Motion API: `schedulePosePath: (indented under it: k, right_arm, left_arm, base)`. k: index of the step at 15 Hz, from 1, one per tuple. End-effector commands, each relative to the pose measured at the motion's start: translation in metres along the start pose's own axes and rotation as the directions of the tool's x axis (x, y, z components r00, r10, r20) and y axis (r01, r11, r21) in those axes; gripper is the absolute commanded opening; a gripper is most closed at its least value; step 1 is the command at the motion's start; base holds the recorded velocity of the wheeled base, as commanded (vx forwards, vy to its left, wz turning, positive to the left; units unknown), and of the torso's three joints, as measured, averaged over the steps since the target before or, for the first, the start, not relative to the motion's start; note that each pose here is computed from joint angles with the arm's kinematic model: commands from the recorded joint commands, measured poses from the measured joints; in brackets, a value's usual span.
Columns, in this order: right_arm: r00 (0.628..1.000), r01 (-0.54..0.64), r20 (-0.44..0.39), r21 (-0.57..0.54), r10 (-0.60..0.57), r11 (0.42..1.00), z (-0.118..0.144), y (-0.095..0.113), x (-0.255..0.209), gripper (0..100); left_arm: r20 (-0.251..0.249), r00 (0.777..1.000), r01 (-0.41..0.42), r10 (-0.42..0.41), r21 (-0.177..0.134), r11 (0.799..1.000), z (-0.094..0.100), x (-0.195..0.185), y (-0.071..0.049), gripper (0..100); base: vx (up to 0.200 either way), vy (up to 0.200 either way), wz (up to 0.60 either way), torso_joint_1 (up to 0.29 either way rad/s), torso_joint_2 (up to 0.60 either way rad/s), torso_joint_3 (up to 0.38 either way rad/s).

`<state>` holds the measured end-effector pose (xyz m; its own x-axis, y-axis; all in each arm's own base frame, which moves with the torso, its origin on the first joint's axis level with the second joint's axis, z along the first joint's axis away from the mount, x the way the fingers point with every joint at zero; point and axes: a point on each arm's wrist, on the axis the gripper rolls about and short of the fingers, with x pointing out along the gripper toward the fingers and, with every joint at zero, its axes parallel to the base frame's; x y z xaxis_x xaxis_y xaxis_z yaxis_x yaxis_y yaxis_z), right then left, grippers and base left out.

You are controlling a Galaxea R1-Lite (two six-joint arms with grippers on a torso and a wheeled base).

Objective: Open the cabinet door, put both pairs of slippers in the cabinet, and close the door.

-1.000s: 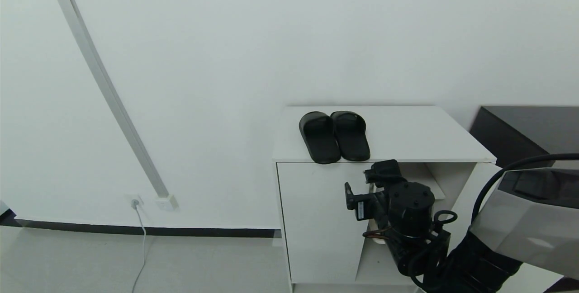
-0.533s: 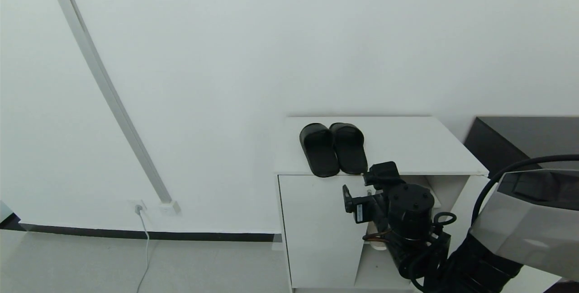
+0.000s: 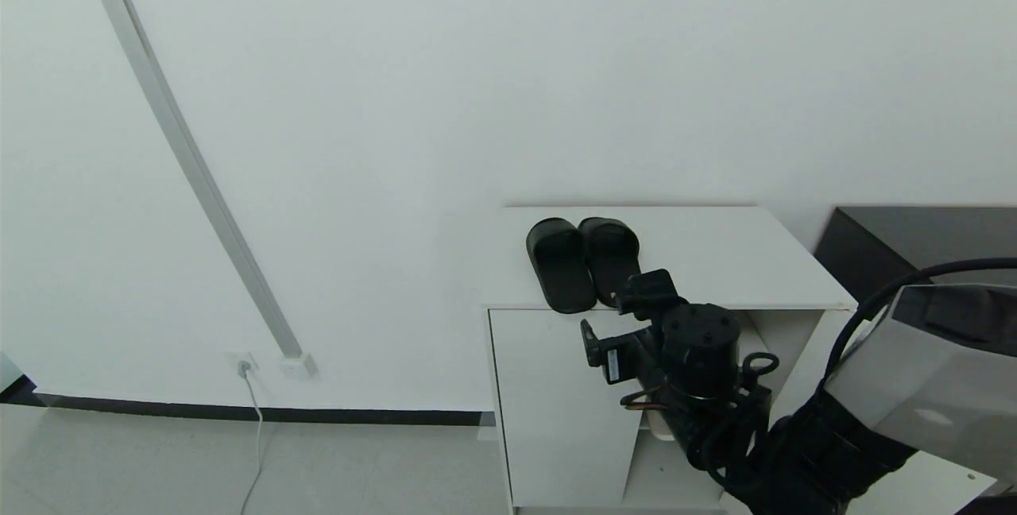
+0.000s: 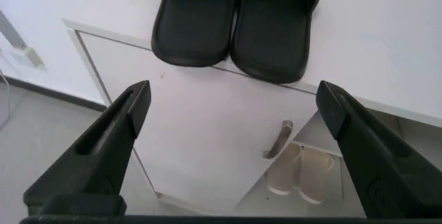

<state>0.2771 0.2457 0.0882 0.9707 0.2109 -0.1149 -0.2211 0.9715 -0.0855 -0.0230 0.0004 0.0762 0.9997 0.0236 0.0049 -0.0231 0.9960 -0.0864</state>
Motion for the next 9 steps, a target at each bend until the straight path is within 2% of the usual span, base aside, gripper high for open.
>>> schedulePosePath:
  k: [1, 4, 6, 9]
  right_arm:
    - [0.999, 0.009, 0.037, 0.045, -0.01, 0.999, 0.029, -0.002, 0.006, 100]
    - [1.0, 0.007, -0.024, 0.113, -0.004, 0.994, 0.051, -0.002, 0.003, 100]
    - [0.998, -0.004, -0.056, 0.116, 0.011, 0.993, 0.053, 0.001, -0.003, 100]
    - [0.998, -0.011, -0.058, 0.115, 0.018, 0.993, 0.052, 0.004, -0.004, 100]
  left_arm:
    - [0.0, 1.0, 0.001, -0.001, 0.0, 1.0, 0.0, 0.0, 0.0, 0]
    - [0.0, 1.0, 0.002, -0.002, 0.0, 1.0, 0.0, 0.0, 0.0, 0]
    - [-0.001, 1.0, 0.004, -0.004, 0.002, 1.0, 0.0, 0.0, 0.0, 0]
    - [-0.001, 1.0, 0.004, -0.004, 0.002, 1.0, 0.0, 0.0, 0.0, 0]
  base:
    - [0.0, 0.0, 0.0, 0.0, 0.0, 0.0]
    - [0.0, 0.0, 0.0, 0.0, 0.0, 0.0]
    - [0.0, 0.0, 0.0, 0.0, 0.0, 0.0]
    - [0.2, 0.0, 0.0, 0.001, 0.0, -0.001]
